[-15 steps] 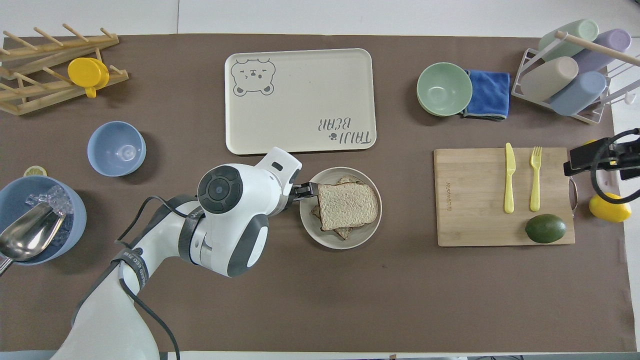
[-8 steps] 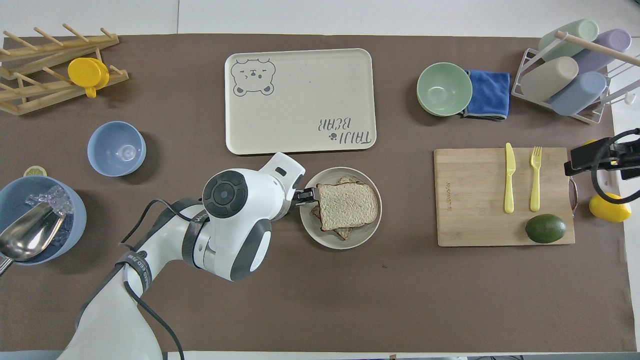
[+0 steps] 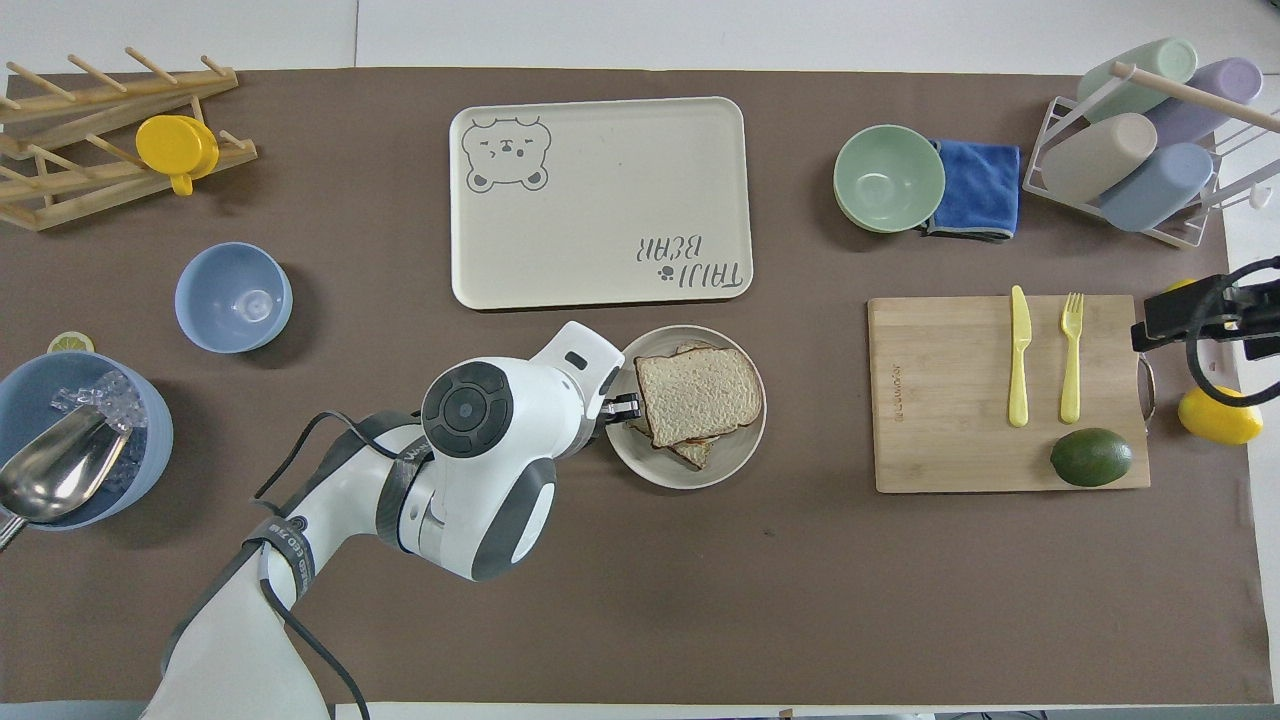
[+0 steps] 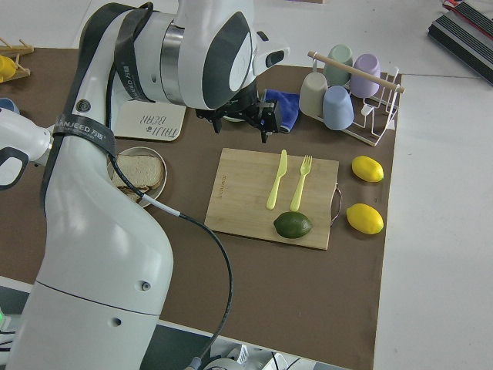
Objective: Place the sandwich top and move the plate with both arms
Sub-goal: 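Slide the plate with the left gripper onto the bear-print tray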
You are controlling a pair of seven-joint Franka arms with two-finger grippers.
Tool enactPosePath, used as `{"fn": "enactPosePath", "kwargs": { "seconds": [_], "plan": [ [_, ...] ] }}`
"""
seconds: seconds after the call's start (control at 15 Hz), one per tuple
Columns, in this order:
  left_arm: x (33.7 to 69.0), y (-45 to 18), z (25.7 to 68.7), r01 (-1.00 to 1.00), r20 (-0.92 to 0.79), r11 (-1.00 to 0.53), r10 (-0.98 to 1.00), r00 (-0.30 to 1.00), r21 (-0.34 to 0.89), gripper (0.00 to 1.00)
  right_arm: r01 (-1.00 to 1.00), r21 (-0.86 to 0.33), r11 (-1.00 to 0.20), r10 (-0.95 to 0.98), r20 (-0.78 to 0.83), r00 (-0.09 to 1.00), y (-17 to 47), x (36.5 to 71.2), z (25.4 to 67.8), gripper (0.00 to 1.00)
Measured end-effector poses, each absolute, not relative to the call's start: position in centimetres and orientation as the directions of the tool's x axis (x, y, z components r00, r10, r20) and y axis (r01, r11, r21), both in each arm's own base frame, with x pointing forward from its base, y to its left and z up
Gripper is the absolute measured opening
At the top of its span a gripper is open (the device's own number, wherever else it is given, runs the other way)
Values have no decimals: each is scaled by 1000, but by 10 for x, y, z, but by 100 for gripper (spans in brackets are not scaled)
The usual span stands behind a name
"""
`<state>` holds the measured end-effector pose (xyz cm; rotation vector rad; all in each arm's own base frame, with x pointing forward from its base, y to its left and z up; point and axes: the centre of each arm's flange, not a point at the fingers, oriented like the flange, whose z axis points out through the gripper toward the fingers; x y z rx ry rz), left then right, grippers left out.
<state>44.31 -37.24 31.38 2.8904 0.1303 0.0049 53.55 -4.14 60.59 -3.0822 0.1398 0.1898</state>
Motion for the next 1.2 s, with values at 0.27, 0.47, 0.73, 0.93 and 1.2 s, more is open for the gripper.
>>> {"fn": "enactPosePath", "kwargs": {
  "seconds": [0.27, 0.47, 0.73, 0.93, 1.2],
  "plan": [
    [444, -372, 315, 103, -10, -964, 104, 995, 247, 4, -93, -45, -995, -87, -125, 988, -41, 536, 606, 100],
    [449, -365, 327, 121, 1, -958, 125, 992, 260, 4, -93, -45, -995, -87, -125, 988, -41, 536, 606, 100],
    [466, -344, 355, 183, -14, -938, 187, 982, 293, 4, -93, -45, -995, -87, -125, 988, -41, 536, 606, 100],
    [502, -312, 389, 245, -29, -919, 249, 968, 309, 4, -93, -45, -995, -87, -125, 988, -41, 536, 606, 100],
    [547, -280, 414, 310, -21, -889, 322, 947, 337, 4, -93, -45, -995, -87, -125, 988, -41, 536, 606, 100]
  ]
}}
